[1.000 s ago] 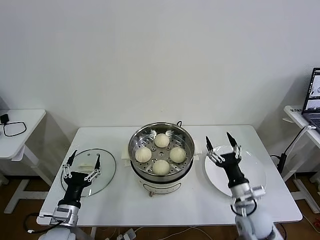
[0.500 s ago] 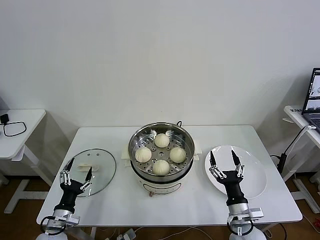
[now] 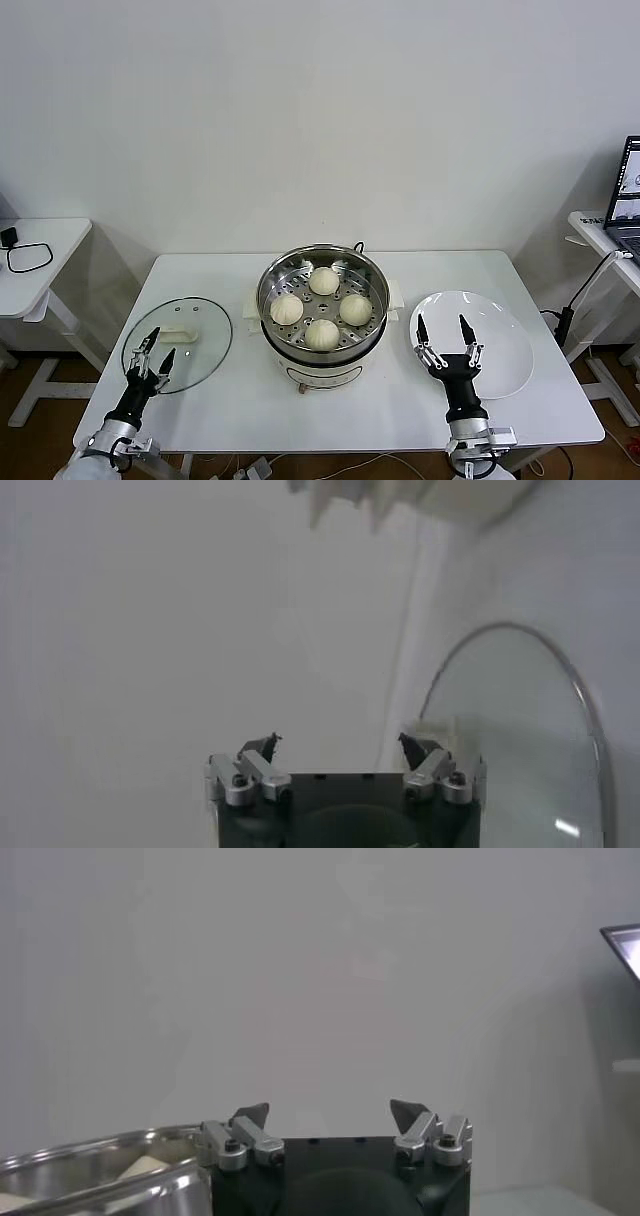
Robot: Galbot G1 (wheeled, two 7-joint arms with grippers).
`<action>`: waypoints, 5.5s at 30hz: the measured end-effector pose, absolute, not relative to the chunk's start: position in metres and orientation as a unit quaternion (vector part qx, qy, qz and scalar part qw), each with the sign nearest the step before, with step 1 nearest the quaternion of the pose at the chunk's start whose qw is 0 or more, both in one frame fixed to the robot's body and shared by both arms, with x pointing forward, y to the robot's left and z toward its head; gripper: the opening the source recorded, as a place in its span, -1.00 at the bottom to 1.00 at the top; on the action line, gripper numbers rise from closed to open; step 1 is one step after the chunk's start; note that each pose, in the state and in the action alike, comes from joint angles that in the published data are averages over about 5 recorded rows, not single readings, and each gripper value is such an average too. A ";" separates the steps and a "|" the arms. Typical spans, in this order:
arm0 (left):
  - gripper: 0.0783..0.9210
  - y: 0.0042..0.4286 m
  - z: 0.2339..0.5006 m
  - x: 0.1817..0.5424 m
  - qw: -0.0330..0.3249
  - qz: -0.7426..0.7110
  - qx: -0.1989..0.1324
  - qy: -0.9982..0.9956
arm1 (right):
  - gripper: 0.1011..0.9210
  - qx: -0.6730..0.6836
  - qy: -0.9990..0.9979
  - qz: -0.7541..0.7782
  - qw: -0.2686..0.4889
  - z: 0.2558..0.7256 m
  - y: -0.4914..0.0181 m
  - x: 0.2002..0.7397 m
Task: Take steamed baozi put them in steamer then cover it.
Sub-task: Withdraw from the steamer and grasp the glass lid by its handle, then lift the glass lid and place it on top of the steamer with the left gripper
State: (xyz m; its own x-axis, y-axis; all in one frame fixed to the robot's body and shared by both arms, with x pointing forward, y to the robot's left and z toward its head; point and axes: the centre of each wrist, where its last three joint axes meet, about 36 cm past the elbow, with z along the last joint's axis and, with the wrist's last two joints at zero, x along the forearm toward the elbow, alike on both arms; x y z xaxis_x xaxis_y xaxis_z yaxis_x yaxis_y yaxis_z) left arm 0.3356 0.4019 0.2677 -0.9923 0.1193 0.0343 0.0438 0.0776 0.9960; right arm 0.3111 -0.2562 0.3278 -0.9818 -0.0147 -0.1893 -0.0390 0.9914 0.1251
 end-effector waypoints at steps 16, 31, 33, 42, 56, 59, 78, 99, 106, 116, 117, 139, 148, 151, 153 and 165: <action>0.77 0.418 0.257 0.379 0.030 0.727 0.071 0.682 | 0.76 -0.008 0.994 0.064 0.086 0.317 -0.255 0.306; 0.77 0.418 0.252 0.413 0.027 0.738 0.065 0.671 | 0.76 -0.010 0.995 0.057 0.080 0.308 -0.255 0.305; 0.77 0.418 0.252 0.416 0.027 0.738 0.063 0.671 | 0.76 -0.010 0.995 0.056 0.079 0.306 -0.255 0.304; 0.37 0.418 0.247 0.423 0.024 0.739 0.060 0.671 | 0.76 -0.011 0.996 0.053 0.074 0.301 -0.256 0.303; -0.60 0.415 0.237 0.422 0.026 0.739 0.066 0.670 | 0.76 -0.012 0.996 0.050 0.073 0.295 -0.255 0.304; -0.72 0.415 0.239 0.421 0.028 0.739 0.060 0.670 | 0.76 -0.012 0.996 0.050 0.074 0.295 -0.255 0.305; -0.74 0.393 0.351 0.392 0.063 0.742 -0.040 0.666 | 0.76 -0.012 0.995 0.050 0.080 0.296 -0.254 0.308; -0.74 0.219 0.471 0.375 0.051 0.706 -0.003 0.707 | 0.76 -0.004 0.995 0.046 0.085 0.296 -0.259 0.304; -0.74 0.160 0.478 0.387 0.055 0.692 0.015 0.719 | 0.76 0.002 0.996 0.042 0.082 0.295 -0.261 0.300; -0.74 0.094 0.475 0.407 0.064 0.686 0.032 0.724 | 0.76 0.007 0.996 0.040 0.078 0.292 -0.261 0.300; -0.74 0.089 0.474 0.410 0.064 0.686 0.032 0.724 | 0.76 0.007 0.996 0.040 0.077 0.292 -0.261 0.300; -0.74 0.041 0.445 0.422 0.050 0.694 0.042 0.717 | 0.76 0.004 0.997 0.037 0.072 0.287 -0.259 0.301; -0.74 0.029 0.440 0.420 0.051 0.693 0.046 0.717 | 0.76 0.003 0.997 0.036 0.071 0.286 -0.258 0.301; -0.74 0.027 0.438 0.421 0.050 0.694 0.047 0.716 | 0.76 0.003 0.997 0.036 0.071 0.286 -0.258 0.300; -0.74 0.027 0.437 0.422 0.049 0.695 0.047 0.716 | 0.76 0.003 0.997 0.035 0.071 0.285 -0.259 0.300; -0.74 0.024 0.430 0.420 0.050 0.697 0.051 0.713 | 0.76 -0.003 0.997 0.035 0.069 0.283 -0.255 0.301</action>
